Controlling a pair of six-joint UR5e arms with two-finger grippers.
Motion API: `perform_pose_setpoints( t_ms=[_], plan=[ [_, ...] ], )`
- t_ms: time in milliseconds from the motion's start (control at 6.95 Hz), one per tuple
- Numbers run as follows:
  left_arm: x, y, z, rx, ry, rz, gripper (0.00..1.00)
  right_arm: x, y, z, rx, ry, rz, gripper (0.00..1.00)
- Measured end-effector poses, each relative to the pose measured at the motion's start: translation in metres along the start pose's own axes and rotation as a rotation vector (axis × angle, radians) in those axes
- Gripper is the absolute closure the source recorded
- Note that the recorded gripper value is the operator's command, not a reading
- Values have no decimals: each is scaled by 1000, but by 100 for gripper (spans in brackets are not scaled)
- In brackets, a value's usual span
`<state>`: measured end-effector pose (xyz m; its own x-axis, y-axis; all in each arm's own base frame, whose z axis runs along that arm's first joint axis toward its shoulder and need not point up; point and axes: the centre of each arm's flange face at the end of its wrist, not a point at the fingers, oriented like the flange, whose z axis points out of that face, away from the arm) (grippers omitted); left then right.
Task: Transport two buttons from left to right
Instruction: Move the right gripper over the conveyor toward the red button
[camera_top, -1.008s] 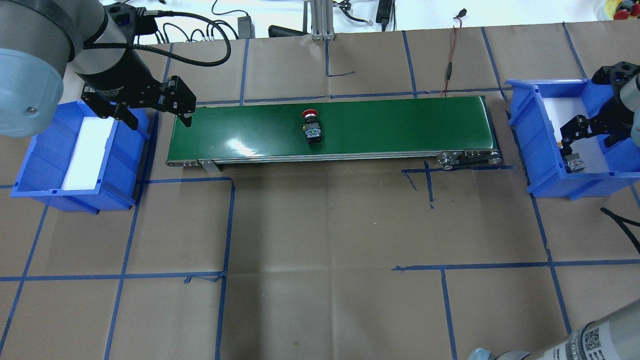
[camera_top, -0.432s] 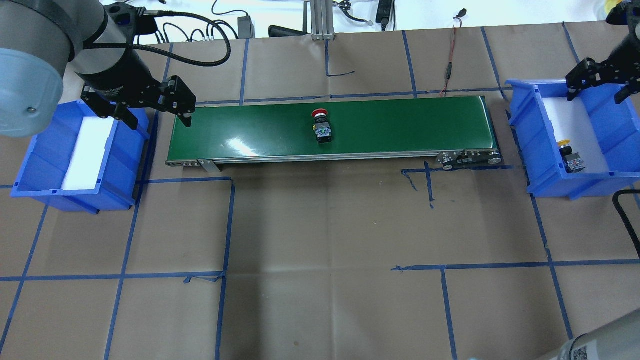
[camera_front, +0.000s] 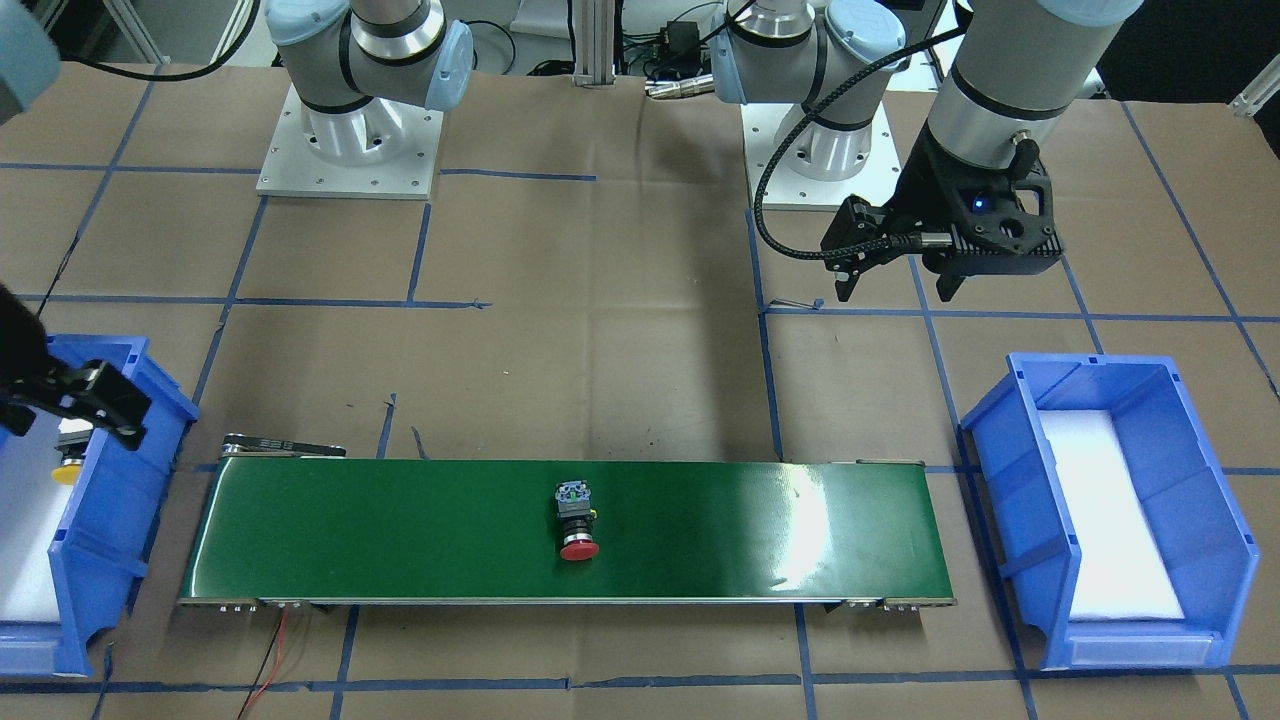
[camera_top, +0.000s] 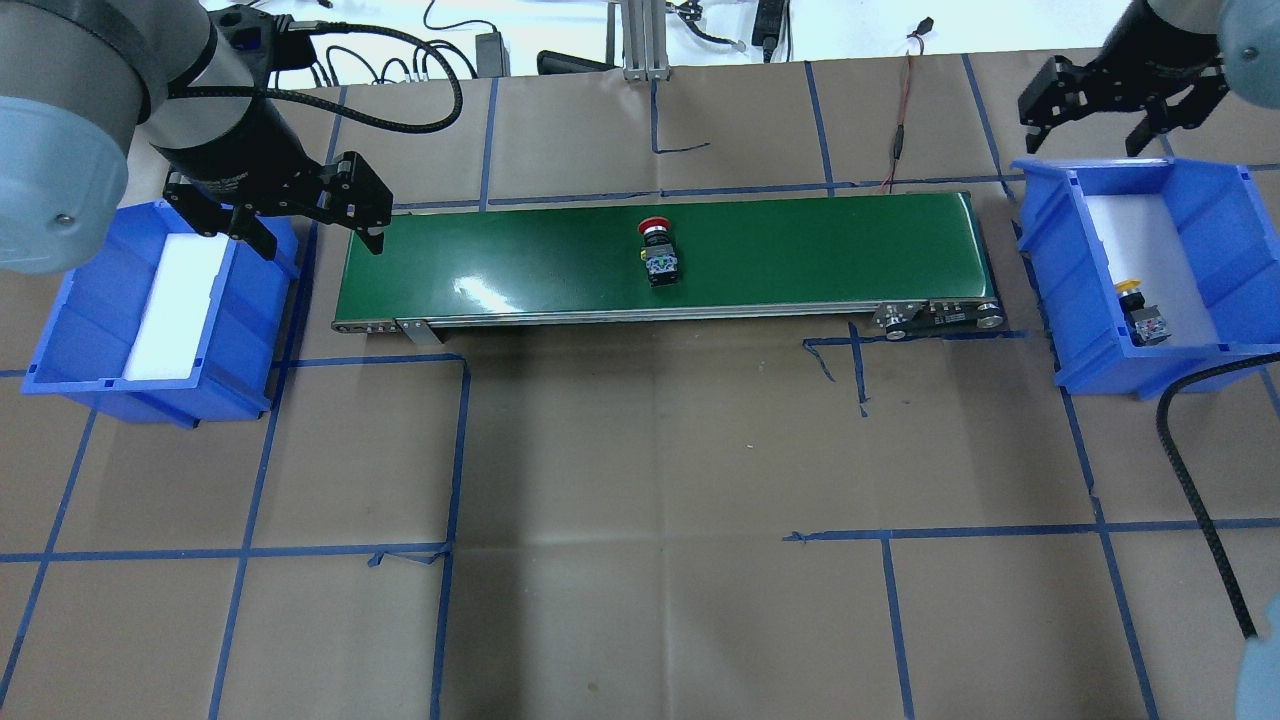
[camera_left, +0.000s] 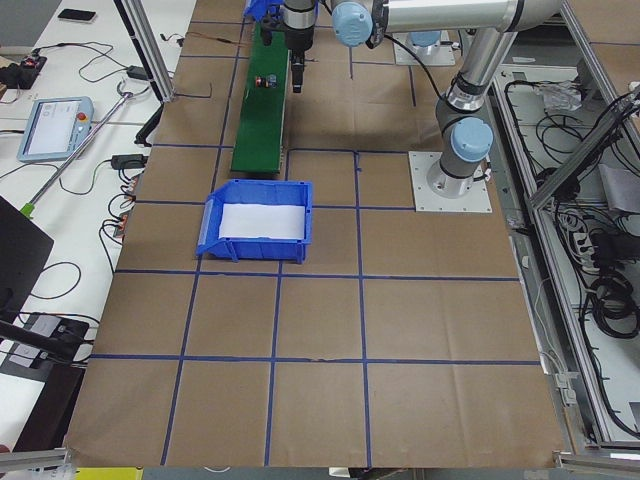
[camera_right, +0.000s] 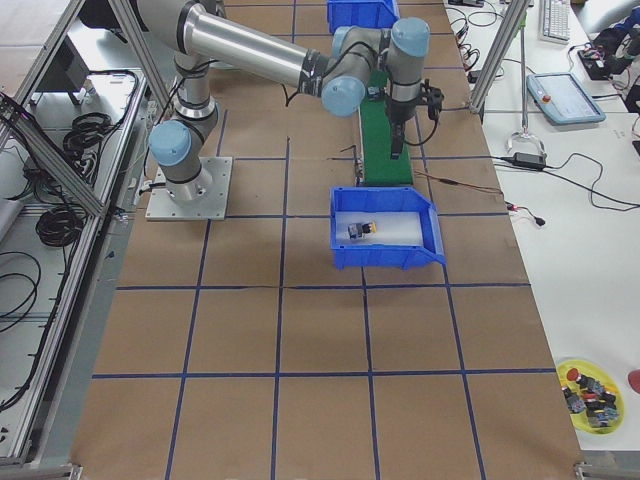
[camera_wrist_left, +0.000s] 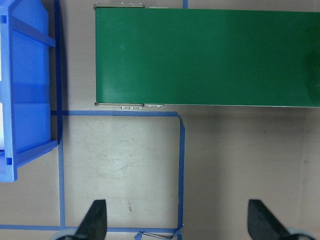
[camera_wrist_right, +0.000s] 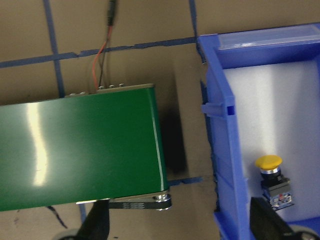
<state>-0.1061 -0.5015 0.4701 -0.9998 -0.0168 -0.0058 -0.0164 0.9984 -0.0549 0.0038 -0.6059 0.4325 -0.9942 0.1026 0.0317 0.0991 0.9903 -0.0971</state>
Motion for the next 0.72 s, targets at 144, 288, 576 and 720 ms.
perform_pose_setpoints(
  t_ms=[144,288,576,720],
  plan=[
    [0,0,0,-1,0,0,0,-42,17,-16,-18,-6,-9,0],
    [0,0,1,-1,0,0,0,-68,31,-20,-58,-9,14,0],
    [0,0,1,-1,0,0,0,-83,39,-19,-91,-7,35,0],
    [0,0,0,-1,0,0,0,-84,39,-18,-96,-7,37,0]
  ],
)
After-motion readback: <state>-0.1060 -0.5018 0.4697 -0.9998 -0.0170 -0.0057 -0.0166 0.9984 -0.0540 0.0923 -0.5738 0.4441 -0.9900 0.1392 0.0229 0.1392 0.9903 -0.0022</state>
